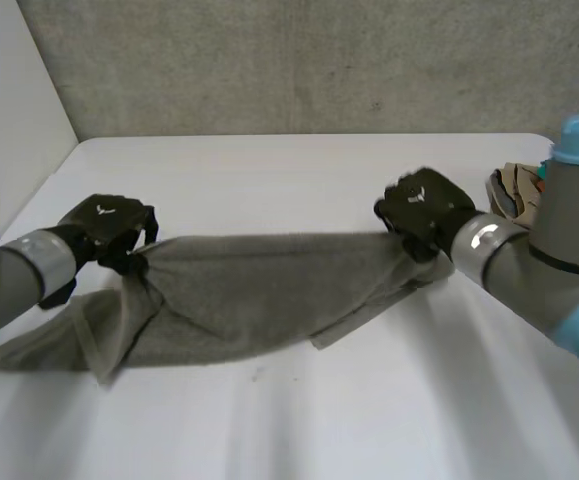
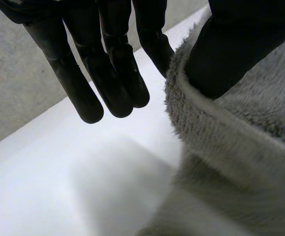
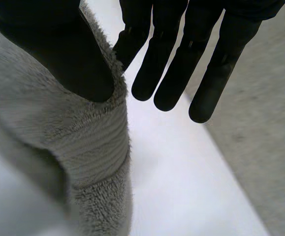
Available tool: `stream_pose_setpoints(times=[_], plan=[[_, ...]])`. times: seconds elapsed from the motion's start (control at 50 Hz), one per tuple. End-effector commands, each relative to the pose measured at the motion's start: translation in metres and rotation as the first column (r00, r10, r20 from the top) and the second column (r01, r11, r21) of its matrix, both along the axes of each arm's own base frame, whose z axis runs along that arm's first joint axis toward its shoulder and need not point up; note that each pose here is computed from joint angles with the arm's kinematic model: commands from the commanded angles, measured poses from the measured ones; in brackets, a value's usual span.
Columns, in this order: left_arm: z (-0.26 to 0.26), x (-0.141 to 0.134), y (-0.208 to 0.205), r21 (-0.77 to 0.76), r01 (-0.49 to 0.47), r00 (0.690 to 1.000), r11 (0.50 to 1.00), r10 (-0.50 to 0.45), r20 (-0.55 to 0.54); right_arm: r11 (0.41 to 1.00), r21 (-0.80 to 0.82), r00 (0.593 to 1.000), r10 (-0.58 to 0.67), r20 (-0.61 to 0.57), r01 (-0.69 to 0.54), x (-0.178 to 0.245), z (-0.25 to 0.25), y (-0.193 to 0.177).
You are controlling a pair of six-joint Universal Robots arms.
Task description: Fold the laundry.
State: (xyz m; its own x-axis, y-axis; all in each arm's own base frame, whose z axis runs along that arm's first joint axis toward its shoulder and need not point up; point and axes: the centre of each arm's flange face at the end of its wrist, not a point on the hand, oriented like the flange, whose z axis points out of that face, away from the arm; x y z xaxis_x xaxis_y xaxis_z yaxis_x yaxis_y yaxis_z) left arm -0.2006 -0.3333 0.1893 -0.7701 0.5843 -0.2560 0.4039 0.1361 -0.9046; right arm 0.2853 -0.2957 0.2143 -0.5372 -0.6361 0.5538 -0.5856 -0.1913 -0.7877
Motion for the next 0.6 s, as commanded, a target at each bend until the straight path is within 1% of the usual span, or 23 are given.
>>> stream_pose_setpoints(times=[0.02,0.08,0.1,0.12,0.16,0.18,0.22,0.24,0.26,0.3,0.32,0.36,0.38,0.4,0.42,0.44,0.46,0.48,0.5,0.52,0.56,0.58,0.6], plan=[[0.049,-0.012,-0.066,-0.272,-0.063,0.998,0.96,0.062,-0.011,0.938,-0.313,0.976,-0.09,0.198,0.15,0.029,0.035,-0.06],[0.088,-0.015,-0.081,-0.411,-0.098,0.994,0.907,0.071,-0.079,0.872,-0.436,0.948,-0.088,0.307,0.222,0.033,0.064,-0.076],[0.117,-0.015,-0.087,-0.5,-0.139,0.987,0.855,0.077,-0.142,0.818,-0.508,0.919,-0.062,0.389,0.271,0.035,0.086,-0.084],[0.132,-0.015,-0.09,-0.544,-0.164,0.981,0.823,0.078,-0.178,0.786,-0.543,0.899,-0.036,0.437,0.296,0.036,0.099,-0.085],[0.159,-0.012,-0.092,-0.617,-0.217,0.966,0.756,0.074,-0.248,0.738,-0.589,0.868,0.008,0.497,0.33,0.037,0.116,-0.086],[0.184,-0.01,-0.092,-0.677,-0.262,0.948,0.688,0.051,-0.314,0.681,-0.636,0.833,0.068,0.548,0.363,0.036,0.135,-0.085],[0.206,-0.009,-0.088,-0.726,-0.291,0.933,0.623,0.018,-0.358,0.63,-0.67,0.802,0.122,0.584,0.392,0.036,0.151,-0.083],[0.22,-0.008,-0.083,-0.756,-0.297,0.925,0.583,-0.02,-0.379,0.603,-0.69,0.784,0.165,0.598,0.4,0.037,0.16,-0.078],[0.224,-0.008,-0.081,-0.762,-0.294,0.925,0.576,-0.031,-0.38,0.599,-0.694,0.779,0.177,0.602,0.4,0.038,0.163,-0.076],[0.227,-0.008,-0.076,-0.764,-0.28,0.928,0.581,-0.041,-0.371,0.602,-0.695,0.775,0.19,0.603,0.393,0.039,0.166,-0.073],[0.226,-0.008,-0.071,-0.756,-0.262,0.933,0.6,-0.044,-0.357,0.617,-0.689,0.781,0.184,0.597,0.381,0.04,0.166,-0.07],[0.222,-0.006,-0.066,-0.738,-0.251,0.936,0.626,-0.036,-0.35,0.65,-0.667,0.792,0.161,0.588,0.363,0.039,0.16,-0.069],[0.217,-0.005,-0.065,-0.721,-0.248,0.937,0.647,-0.028,-0.348,0.663,-0.658,0.798,0.15,0.583,0.357,0.038,0.157,-0.068],[0.207,-0.003,-0.062,-0.691,-0.242,0.94,0.681,-0.01,-0.34,0.698,-0.631,0.812,0.122,0.571,0.339,0.037,0.15,-0.066],[0.199,-0.001,-0.06,-0.672,-0.24,0.943,0.7,0.004,-0.332,0.719,-0.612,0.819,0.105,0.563,0.329,0.036,0.144,-0.066],[0.182,0.002,-0.057,-0.626,-0.236,0.947,0.743,0.03,-0.321,0.761,-0.573,0.834,0.076,0.546,0.306,0.034,0.132,-0.064],[0.174,0.003,-0.055,-0.604,-0.233,0.948,0.762,0.04,-0.316,0.784,-0.549,0.843,0.062,0.534,0.29,0.034,0.124,-0.062],[0.166,0.003,-0.052,-0.582,-0.229,0.95,0.78,0.048,-0.31,0.823,-0.504,0.856,0.044,0.514,0.261,0.033,0.11,-0.058],[0.148,0.003,-0.045,-0.534,-0.215,0.954,0.817,0.058,-0.296,0.842,-0.481,0.863,0.036,0.504,0.246,0.031,0.103,-0.056],[0.131,0.002,-0.035,-0.494,-0.193,0.959,0.848,0.056,-0.278,0.876,-0.432,0.872,0.029,0.488,0.212,0.029,0.09,-0.053],[0.116,0.001,-0.025,-0.465,-0.158,0.965,0.871,0.038,-0.258,0.908,-0.379,0.877,0.029,0.48,0.178,0.028,0.076,-0.05],[0.106,0.0,-0.015,-0.45,-0.123,0.971,0.884,0.015,-0.237,0.935,-0.326,0.879,0.032,0.476,0.142,0.028,0.064,-0.047],[0.1,-0.001,-0.01,-0.445,-0.104,0.974,0.89,0.0,-0.227,0.947,-0.296,0.879,0.036,0.476,0.121,0.028,0.059,-0.046]])
